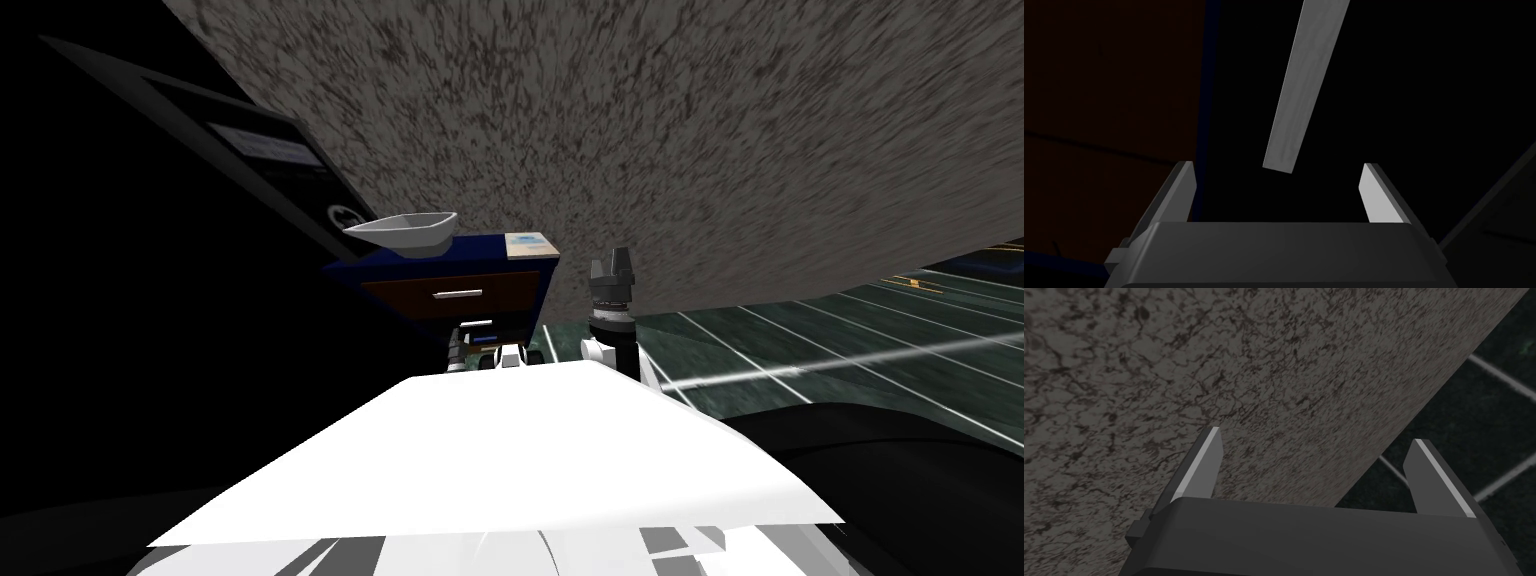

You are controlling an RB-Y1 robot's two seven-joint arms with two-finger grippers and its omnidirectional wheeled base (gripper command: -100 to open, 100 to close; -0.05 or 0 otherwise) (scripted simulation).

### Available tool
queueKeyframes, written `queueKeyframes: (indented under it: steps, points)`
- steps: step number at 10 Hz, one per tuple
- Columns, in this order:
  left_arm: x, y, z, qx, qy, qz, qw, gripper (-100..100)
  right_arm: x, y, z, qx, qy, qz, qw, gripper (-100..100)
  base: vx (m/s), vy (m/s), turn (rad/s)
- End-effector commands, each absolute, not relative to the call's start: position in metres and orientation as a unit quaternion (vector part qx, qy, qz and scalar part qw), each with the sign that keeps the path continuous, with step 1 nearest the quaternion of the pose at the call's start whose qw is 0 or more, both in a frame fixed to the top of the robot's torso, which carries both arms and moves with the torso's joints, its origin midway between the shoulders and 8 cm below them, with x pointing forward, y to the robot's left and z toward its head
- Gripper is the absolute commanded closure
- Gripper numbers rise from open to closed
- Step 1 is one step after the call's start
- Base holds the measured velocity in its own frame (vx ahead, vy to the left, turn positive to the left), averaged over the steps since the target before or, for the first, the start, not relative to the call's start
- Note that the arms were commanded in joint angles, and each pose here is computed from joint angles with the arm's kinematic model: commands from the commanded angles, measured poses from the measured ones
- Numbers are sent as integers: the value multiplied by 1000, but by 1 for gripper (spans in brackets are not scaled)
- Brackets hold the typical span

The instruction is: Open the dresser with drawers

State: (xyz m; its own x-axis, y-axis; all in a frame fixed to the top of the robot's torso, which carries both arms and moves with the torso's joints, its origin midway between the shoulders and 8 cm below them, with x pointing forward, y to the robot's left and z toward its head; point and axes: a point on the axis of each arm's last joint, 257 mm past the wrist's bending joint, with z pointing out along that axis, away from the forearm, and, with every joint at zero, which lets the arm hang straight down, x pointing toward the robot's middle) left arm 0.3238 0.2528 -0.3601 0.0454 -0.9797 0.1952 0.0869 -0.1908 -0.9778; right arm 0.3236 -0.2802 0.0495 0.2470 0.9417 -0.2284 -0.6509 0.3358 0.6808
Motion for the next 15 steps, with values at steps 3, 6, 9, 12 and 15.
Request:
queueKeyframes:
  steps: [3,6,9,12,15]
  points:
    - [326,255,-355,-538,413,-553,483,-100,324,-280,50,232,313,528,755,0,77,3,-7]
    - [318,254,-356,-538,415,-553,482,100,324,-280,50,232,313,528,755,0,-65,0,11]
    - [312,256,-353,-537,415,-554,482,100,324,-280,50,232,313,528,755,0,-143,-18,13]
    - [323,254,-360,-538,414,-553,483,-100,324,-280,50,232,313,528,755,0,107,7,-16]
    - [325,256,-355,-538,413,-554,483,-100,324,-280,50,232,313,528,755,0,70,-4,-5]
